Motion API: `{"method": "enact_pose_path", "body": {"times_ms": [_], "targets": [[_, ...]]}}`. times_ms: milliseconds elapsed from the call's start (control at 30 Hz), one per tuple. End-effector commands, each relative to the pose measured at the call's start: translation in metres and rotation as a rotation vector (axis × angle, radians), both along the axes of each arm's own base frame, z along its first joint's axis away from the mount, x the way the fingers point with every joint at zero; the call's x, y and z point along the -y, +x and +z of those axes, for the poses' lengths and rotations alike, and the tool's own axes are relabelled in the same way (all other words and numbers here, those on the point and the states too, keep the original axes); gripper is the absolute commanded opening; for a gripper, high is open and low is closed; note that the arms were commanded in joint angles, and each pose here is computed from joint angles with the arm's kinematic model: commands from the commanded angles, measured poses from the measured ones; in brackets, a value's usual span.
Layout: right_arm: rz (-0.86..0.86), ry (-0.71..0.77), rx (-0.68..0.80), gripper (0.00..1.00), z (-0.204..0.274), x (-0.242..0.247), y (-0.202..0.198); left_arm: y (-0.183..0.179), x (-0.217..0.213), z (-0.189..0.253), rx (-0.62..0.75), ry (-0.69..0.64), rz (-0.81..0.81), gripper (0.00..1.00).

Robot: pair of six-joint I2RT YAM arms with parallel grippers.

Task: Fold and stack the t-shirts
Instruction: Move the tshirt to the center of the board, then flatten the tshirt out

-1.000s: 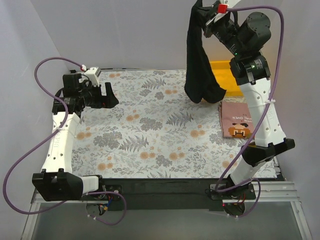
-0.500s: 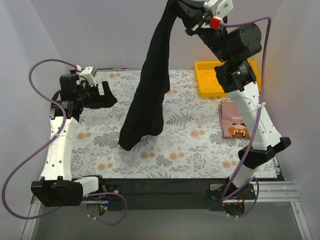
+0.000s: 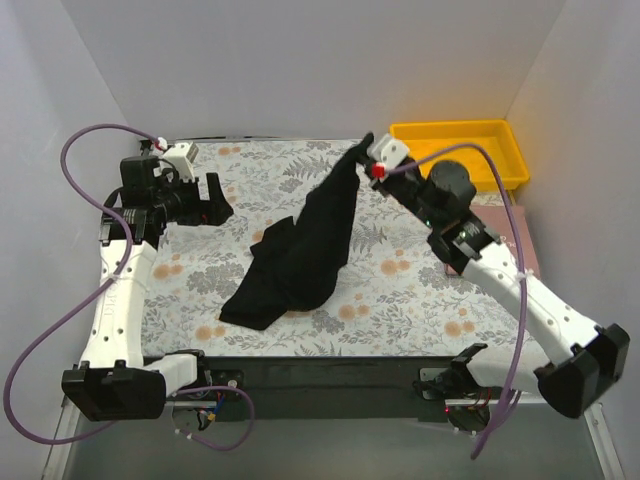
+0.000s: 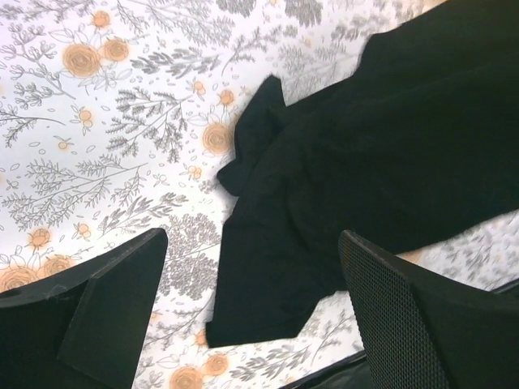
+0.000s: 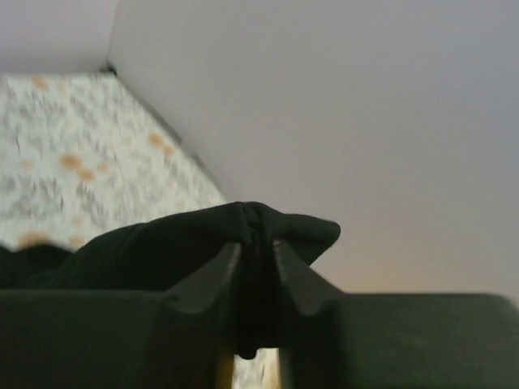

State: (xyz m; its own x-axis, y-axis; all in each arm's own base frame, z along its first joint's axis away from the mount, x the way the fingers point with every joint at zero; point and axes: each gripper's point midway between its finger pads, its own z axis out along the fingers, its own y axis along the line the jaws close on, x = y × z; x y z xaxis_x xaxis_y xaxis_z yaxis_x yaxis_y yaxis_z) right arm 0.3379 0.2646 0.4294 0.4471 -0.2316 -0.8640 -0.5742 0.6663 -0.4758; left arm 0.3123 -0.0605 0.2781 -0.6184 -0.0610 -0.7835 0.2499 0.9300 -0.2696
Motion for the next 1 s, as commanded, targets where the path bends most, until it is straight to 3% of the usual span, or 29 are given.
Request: {"method": "enact_pose_path", "body": {"times_ms": [0, 33, 133, 167, 200, 267, 500, 667, 800, 967], "targets": [[-0.235, -0.162, -0.068, 0.35, -0.072, 0.069, -0.007, -0.018, 0.003, -0.022, -0.045, 0.067, -0.124, 0.86], [-0.245, -0.264, -0.182, 0.54, -0.118, 0.082, -0.014, -0.021, 0.005, -0.028, -0.062, 0.069, -0.156, 0.86], [-0.262, -0.409, -0.372, 0.68, -0.184, 0.117, -0.037, -0.035, 0.008, -0.060, -0.155, 0.101, -0.278, 0.86], [-0.246, -0.438, -0.403, 0.88, -0.193, 0.122, -0.044, -0.041, 0.008, -0.074, -0.218, 0.101, -0.300, 0.86], [-0.205, -0.462, -0.430, 0.95, -0.200, 0.119, -0.051, -0.045, 0.007, -0.084, -0.254, 0.109, -0.318, 0.86], [-0.111, -0.509, -0.503, 0.98, -0.215, 0.110, -0.064, -0.053, -0.001, -0.109, -0.331, 0.151, -0.336, 0.86], [0.049, -0.581, -0.800, 0.98, -0.270, 0.073, -0.055, -0.081, -0.002, -0.179, -0.569, 0.213, -0.409, 0.79], [0.091, -0.650, -0.916, 0.86, -0.310, 0.064, -0.046, -0.090, 0.002, -0.216, -0.639, 0.276, -0.419, 0.73], [0.108, -0.704, -0.985, 0.84, -0.335, 0.066, -0.049, -0.105, 0.007, -0.240, -0.719, 0.284, -0.436, 0.66], [0.100, -0.806, -1.073, 0.79, -0.374, 0.080, -0.056, -0.102, -0.001, -0.259, -0.744, 0.335, -0.397, 0.45]]}}
